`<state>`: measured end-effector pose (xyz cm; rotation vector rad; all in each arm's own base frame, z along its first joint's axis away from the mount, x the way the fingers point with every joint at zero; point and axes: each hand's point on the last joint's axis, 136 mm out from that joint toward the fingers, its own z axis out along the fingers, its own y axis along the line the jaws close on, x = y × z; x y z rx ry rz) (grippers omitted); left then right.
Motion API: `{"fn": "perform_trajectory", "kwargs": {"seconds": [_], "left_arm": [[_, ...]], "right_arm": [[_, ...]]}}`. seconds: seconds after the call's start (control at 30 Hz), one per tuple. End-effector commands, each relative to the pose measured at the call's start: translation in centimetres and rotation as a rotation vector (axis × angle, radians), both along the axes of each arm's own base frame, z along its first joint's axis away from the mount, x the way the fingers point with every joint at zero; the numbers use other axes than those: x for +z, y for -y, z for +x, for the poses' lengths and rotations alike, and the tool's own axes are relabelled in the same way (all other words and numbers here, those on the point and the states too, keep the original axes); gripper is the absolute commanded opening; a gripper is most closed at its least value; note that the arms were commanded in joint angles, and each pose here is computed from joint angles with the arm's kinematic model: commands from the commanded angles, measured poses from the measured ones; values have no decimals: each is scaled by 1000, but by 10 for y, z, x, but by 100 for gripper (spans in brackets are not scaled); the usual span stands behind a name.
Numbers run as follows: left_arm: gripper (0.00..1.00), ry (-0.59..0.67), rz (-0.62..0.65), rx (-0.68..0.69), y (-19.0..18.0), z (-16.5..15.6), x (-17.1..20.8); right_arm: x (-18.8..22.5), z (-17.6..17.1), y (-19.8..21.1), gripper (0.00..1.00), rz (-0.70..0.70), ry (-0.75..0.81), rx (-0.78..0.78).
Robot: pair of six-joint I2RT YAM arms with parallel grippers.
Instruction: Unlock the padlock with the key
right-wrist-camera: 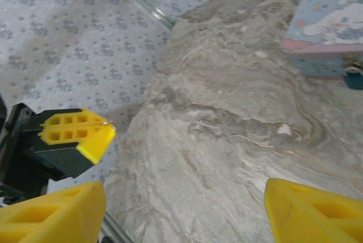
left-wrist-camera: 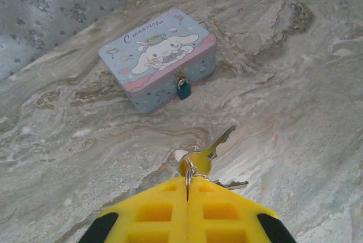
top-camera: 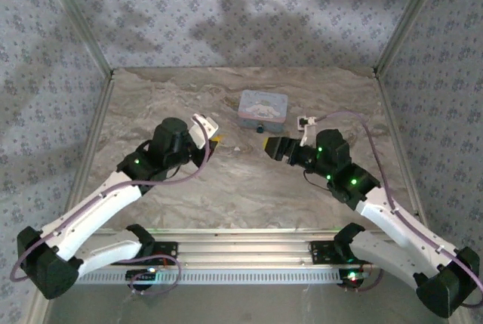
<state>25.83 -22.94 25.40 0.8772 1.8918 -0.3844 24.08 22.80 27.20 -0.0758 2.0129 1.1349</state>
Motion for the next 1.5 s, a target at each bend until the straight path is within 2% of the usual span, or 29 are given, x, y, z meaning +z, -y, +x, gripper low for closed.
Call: {"fn": "perform_trajectory", "kwargs": {"seconds": [0.0,0.2,0.3,0.47,0.77,1.23,1.47], "left_arm": [[0,122,-58,61,-6,6,35],[0,60,-97,105,-15,0,38],[0,32,-135,147,-21,-3,40],[0,-30,-195,219,-26,-2,37],[0,-108,-264,303,-26,6,37],[0,-233,-360,275,-11,-2,47],[0,-282,-392,260,-5,-6,45]], "right_arm": [[16,-7,-19,73,20,100,78],[30,-20,-58,70,-14,183,178],[25,-17,-66,67,-40,181,165],[20,-6,-67,56,-8,163,95],[21,6,-88,49,0,159,118],[36,8,-131,45,68,198,259],[32,6,-143,44,13,206,296]]}}
